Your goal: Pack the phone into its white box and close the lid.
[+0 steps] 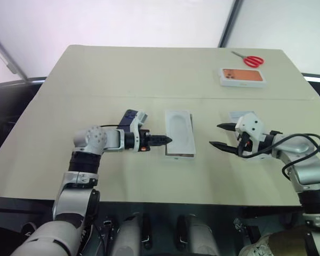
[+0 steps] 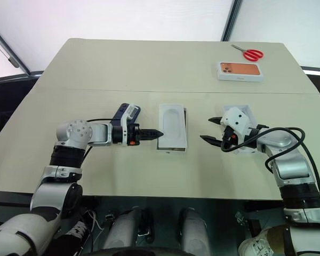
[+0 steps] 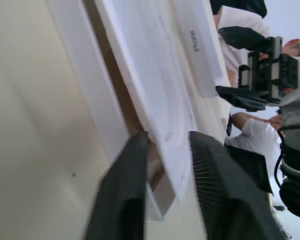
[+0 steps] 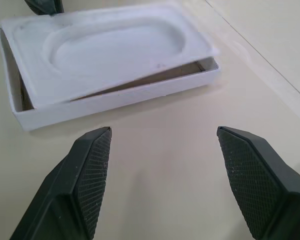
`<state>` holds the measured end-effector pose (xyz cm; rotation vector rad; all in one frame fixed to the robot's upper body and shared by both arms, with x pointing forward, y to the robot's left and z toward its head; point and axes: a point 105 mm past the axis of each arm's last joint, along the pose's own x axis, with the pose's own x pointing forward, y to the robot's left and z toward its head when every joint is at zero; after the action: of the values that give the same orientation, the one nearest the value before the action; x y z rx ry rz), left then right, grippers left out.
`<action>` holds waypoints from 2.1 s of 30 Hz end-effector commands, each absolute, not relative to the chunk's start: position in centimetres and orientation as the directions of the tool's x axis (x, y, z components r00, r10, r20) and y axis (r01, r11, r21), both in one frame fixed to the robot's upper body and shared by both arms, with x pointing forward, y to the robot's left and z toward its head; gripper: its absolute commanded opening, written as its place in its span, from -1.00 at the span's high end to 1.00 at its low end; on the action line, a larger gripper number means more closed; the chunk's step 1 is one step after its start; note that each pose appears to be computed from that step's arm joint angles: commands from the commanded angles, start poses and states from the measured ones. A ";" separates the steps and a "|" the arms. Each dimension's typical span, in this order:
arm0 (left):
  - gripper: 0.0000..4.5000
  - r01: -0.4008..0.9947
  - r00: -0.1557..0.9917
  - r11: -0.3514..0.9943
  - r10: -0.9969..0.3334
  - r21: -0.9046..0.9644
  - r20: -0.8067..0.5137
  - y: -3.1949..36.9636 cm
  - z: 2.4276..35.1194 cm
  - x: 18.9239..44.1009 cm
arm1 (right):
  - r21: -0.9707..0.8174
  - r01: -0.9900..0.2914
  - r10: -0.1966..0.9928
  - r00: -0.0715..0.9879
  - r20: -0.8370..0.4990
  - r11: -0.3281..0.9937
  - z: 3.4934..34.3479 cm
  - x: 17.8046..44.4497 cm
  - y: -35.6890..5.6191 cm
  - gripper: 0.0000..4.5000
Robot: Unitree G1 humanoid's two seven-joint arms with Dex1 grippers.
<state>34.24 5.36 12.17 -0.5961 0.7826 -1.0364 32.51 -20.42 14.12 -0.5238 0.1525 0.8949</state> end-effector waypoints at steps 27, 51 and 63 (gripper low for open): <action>0.18 0.620 0.716 0.718 -0.683 -0.318 -0.145 15.1 16.1 36.6 | -0.546 -0.742 0.754 0.597 -0.275 0.388 13.4 38.3 -9.4 0.98; 0.18 0.586 0.752 0.749 -0.645 -0.309 -0.136 15.7 16.8 37.2 | -0.548 -0.790 0.797 0.507 -0.329 0.276 13.7 36.7 -8.6 0.98; 0.18 0.592 0.747 0.741 -0.652 -0.316 -0.130 15.6 16.8 37.0 | -0.628 -0.678 0.728 0.640 -0.247 0.382 16.0 40.0 -9.5 0.98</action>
<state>36.95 15.41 15.47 -0.2744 0.2913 -0.6857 39.16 -9.33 15.13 -0.7102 -0.0335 0.9607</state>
